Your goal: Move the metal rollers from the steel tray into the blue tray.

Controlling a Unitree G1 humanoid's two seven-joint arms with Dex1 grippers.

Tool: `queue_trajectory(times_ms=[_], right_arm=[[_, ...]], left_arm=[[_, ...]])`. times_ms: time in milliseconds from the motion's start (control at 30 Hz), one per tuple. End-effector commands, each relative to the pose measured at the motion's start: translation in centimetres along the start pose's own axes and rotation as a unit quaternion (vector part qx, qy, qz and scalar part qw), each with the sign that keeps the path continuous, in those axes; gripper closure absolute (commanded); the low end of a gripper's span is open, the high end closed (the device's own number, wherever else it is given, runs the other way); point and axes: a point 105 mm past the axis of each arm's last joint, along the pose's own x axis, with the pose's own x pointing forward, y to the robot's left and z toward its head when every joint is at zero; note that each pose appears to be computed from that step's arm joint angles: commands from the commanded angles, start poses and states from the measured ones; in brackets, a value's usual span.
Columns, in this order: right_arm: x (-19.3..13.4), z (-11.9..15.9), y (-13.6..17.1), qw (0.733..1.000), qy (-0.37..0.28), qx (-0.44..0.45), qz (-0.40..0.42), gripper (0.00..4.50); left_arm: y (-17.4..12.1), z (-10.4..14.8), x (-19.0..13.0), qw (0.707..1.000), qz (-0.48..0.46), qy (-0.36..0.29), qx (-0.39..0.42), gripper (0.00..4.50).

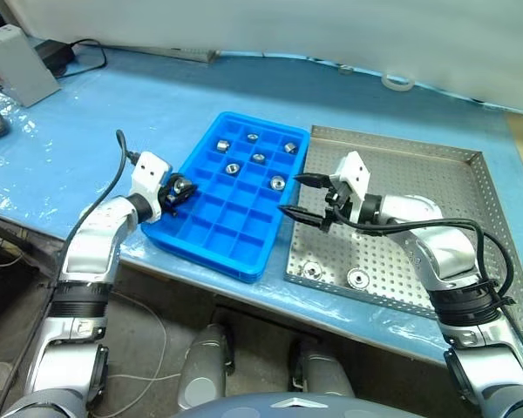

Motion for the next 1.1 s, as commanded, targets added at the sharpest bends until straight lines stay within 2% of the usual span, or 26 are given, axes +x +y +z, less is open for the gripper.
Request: queue_trajectory(times_ms=[33, 367, 567, 767, 967, 1100], right_arm=[[-0.1, 0.9, -0.1, 1.000, -0.014, -0.022, -0.002, 0.47], [-0.8, 0.1, -0.1, 0.999, -0.007, -0.023, -0.031, 0.47], [-1.0, 0.0, -0.1, 0.999, -0.006, -0.024, -0.043, 0.47], [-1.4, 0.1, -0.4, 0.998, -0.006, -0.024, -0.055, 0.47], [-3.5, 1.0, -1.9, 0.996, -0.016, -0.014, -0.092, 0.47], [-5.9, 0.8, -3.1, 0.992, 0.003, -0.018, -0.122, 0.47]], left_arm=[[0.5, 1.3, 0.8, 1.000, 0.014, -0.016, 0.010, 2.61], [0.3, 0.1, 2.0, 1.000, 0.005, 0.014, -0.005, 2.61], [0.3, 0.6, 2.7, 1.000, 0.002, 0.011, -0.003, 0.80], [-0.6, 2.5, 3.0, 0.999, -0.029, -0.018, 0.001, 0.80], [-5.3, 6.5, 3.5, 0.985, -0.152, -0.083, -0.002, 0.80], [-7.9, 8.0, 5.2, 0.972, -0.212, -0.096, 0.012, 0.80]])
